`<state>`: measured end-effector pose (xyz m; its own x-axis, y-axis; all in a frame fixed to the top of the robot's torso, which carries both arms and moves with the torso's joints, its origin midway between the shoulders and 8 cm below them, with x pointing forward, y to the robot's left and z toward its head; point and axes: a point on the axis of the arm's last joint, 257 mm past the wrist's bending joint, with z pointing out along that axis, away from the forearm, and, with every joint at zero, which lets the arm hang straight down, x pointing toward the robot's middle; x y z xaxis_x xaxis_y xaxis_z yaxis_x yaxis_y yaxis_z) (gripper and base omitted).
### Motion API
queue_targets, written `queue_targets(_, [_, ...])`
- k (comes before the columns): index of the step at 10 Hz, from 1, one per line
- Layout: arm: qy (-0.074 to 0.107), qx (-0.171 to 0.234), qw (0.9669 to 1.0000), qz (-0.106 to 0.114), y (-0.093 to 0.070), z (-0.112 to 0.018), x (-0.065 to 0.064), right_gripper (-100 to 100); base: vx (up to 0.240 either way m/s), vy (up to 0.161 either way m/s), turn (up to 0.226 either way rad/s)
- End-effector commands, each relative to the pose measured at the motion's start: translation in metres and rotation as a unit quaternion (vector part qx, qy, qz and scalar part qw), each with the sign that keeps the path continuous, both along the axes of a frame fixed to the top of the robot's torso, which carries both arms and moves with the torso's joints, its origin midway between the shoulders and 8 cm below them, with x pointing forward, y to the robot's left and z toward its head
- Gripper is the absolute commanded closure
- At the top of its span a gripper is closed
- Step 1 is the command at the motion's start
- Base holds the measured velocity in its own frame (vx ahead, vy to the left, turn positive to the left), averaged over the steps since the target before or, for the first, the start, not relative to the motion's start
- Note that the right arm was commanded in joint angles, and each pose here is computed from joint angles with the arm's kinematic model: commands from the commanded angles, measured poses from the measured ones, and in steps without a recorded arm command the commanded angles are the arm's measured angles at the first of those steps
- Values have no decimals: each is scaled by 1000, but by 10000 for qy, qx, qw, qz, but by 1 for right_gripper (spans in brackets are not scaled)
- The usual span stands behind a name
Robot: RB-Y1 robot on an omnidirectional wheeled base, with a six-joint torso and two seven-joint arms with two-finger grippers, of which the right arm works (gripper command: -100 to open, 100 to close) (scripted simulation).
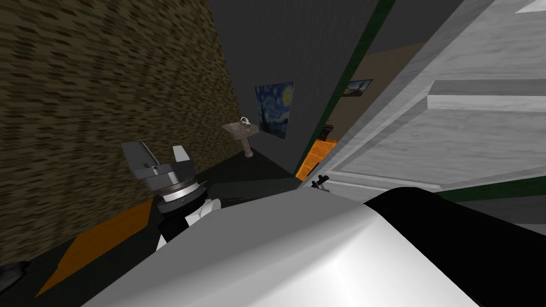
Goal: Pull the door open
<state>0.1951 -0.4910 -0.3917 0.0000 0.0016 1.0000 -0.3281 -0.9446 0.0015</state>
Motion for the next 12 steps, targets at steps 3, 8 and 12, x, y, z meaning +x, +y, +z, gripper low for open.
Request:
queue_targets(3, [18,4,9998,221,14,-1,-1,100,-142,-18,30])
queue_targets(8, [6,1,9975,704,41,0,-3,100,-194,-27,38])
queue_targets(12, [9,11,9955,950,55,-1,-3,100,-153,-10,31])
